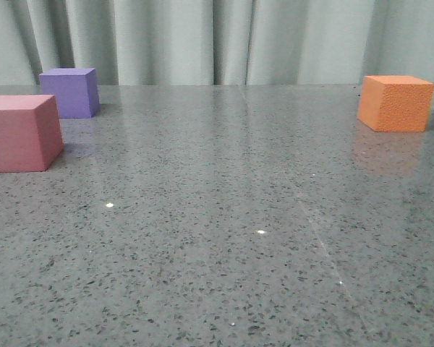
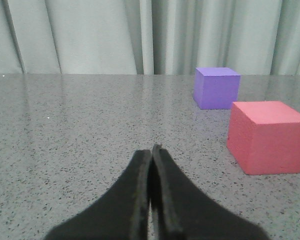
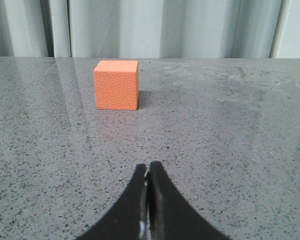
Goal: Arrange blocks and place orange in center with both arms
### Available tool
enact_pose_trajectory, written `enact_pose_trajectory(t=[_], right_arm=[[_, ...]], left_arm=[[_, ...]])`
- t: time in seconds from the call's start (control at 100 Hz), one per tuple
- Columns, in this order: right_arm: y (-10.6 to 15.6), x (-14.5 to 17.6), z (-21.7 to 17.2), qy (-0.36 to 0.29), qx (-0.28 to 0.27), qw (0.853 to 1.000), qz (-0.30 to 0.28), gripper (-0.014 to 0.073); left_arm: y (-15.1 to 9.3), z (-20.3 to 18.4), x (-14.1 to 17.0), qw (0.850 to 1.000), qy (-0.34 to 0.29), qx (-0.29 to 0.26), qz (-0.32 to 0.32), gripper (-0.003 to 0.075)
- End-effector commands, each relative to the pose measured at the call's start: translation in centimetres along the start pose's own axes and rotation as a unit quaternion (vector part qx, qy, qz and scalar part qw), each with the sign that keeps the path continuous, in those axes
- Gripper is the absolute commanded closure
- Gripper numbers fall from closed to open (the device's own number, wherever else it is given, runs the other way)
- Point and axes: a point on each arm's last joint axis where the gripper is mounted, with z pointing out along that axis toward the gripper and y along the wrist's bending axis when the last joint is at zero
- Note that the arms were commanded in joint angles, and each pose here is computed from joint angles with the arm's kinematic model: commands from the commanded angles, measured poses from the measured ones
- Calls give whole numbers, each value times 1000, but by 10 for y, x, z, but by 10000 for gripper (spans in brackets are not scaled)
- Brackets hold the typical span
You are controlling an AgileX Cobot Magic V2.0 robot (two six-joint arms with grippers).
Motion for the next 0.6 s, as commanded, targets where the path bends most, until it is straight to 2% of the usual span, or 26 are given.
enact_pose_trajectory(t=[0.0,0.59], right_arm=[[1,-10,-3,-52,-2,999,-6,716],[1,-10,-3,-52,-1,998,-20,716]], left_arm=[[1,-2,-3,999,-47,-3,-5,739],[1,-2,-3,999,-46,-3,-5,739]])
